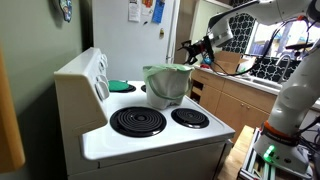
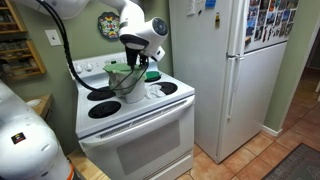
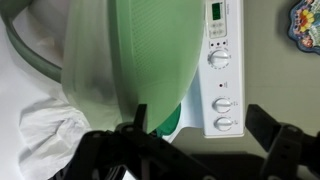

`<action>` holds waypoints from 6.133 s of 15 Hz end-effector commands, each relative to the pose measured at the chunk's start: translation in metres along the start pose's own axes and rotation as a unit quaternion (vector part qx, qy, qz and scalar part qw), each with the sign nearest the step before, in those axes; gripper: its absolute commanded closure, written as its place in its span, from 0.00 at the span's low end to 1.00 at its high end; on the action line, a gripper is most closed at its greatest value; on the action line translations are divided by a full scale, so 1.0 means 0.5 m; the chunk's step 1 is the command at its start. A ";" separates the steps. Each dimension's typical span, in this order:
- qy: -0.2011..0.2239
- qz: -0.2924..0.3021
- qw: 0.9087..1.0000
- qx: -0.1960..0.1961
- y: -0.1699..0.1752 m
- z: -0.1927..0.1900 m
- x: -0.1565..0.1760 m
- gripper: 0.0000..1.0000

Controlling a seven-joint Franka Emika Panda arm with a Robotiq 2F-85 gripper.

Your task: Open the bin, pick the serviette, put it in the bin and then close the bin.

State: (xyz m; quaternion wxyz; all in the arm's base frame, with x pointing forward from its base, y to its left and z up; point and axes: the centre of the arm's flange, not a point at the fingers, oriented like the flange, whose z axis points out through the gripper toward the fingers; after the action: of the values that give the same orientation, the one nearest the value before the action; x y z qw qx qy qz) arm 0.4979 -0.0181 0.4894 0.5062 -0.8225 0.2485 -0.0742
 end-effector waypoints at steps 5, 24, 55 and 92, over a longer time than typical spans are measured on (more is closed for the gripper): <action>0.019 -0.014 1.000 -0.019 0.025 -0.016 0.021 0.00; 0.010 0.038 0.999 -0.007 0.072 0.027 0.051 0.00; -0.013 0.034 0.996 0.087 0.033 0.025 0.047 0.00; -0.118 -0.068 0.970 0.201 -0.035 -0.024 -0.020 0.00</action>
State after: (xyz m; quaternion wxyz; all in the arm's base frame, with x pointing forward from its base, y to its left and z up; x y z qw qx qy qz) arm 0.5079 -0.0149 0.5018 0.6710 -0.7257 0.1304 -0.0782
